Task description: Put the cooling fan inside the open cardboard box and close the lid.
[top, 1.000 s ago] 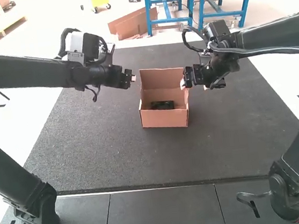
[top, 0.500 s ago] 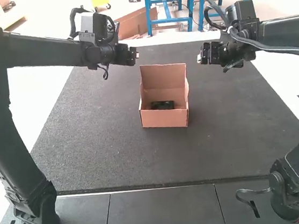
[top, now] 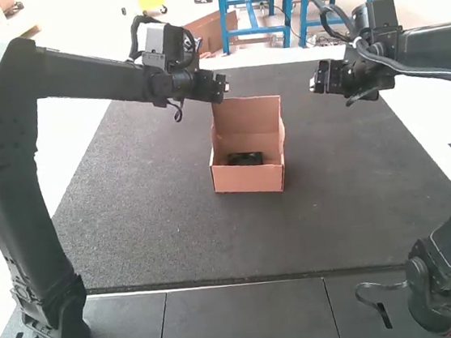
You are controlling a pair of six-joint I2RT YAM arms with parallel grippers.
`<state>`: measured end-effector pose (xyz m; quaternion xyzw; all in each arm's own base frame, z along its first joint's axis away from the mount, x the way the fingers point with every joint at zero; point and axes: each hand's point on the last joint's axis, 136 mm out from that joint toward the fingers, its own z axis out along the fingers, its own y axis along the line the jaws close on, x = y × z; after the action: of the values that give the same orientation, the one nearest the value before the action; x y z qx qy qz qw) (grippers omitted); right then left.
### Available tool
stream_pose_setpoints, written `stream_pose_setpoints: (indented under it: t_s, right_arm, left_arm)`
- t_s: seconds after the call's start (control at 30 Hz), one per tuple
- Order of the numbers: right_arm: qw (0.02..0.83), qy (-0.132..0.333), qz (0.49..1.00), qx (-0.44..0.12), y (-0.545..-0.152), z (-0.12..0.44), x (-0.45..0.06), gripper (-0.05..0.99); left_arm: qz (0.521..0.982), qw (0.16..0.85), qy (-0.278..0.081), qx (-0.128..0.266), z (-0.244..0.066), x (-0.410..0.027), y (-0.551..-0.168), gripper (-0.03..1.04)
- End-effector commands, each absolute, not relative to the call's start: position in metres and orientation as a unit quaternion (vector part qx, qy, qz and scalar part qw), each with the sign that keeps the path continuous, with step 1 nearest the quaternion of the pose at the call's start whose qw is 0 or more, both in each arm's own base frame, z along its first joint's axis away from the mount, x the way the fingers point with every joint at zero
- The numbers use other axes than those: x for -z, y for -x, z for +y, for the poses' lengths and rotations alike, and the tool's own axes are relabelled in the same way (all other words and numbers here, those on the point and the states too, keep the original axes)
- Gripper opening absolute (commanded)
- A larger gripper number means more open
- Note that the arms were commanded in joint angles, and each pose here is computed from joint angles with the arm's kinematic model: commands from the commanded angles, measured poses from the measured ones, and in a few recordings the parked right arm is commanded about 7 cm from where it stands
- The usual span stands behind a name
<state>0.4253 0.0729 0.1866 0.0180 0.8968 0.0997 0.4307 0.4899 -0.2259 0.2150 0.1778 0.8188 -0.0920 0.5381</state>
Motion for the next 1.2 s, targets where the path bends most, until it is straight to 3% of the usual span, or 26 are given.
stream_pose_setpoints:
  t_s: [0.0,0.63,1.17]
  right_arm:
    - [0.444,-0.034,0.89,-0.097,-0.426,0.062,-0.196,0.91]
    - [0.462,-0.036,0.879,-0.108,-0.432,0.063,-0.204,0.91]
    - [0.453,-0.036,0.882,-0.122,-0.429,0.066,-0.201,0.91]
  left_arm:
    - [0.807,0.553,-0.179,0.1,-0.236,-0.231,-0.493,0.97]
    - [0.848,0.486,-0.184,0.102,-0.23,-0.196,-0.469,0.97]
    - [0.872,0.43,-0.211,0.103,-0.239,-0.134,-0.432,0.97]
